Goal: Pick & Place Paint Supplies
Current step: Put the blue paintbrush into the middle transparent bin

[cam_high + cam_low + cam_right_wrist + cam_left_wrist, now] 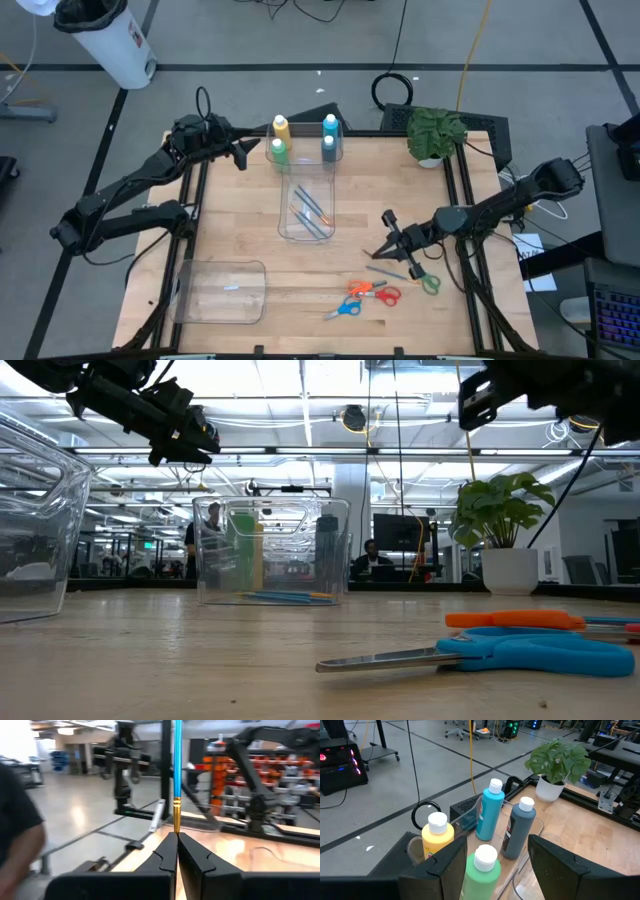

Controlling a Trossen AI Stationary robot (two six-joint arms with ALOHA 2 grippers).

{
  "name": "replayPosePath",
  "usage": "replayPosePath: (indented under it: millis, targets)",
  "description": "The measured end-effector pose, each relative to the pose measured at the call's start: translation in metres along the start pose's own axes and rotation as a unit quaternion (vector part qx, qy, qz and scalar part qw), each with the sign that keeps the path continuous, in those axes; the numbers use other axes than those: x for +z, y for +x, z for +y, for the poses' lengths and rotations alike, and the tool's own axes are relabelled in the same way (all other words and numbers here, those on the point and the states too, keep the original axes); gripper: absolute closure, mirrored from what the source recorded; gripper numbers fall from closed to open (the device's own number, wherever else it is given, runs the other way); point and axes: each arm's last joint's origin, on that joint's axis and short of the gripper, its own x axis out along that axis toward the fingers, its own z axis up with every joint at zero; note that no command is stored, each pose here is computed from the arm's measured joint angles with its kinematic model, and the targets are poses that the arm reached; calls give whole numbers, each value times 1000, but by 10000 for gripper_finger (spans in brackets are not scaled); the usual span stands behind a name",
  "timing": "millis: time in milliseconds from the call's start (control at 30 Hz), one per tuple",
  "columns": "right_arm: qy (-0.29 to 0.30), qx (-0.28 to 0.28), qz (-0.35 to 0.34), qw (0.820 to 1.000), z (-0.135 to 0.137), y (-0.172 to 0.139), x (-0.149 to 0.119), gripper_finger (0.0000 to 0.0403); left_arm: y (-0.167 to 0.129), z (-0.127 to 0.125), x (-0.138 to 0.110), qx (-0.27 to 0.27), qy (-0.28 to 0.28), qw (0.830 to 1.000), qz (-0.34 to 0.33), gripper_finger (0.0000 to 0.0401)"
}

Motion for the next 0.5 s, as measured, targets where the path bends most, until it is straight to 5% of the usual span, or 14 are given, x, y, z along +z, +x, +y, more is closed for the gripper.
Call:
replayPosePath:
  millis: [500]
  targets:
    - [50, -218, 49, 973, -32, 71, -36, 403, 0, 0, 0, 0, 0, 1000, 0, 187]
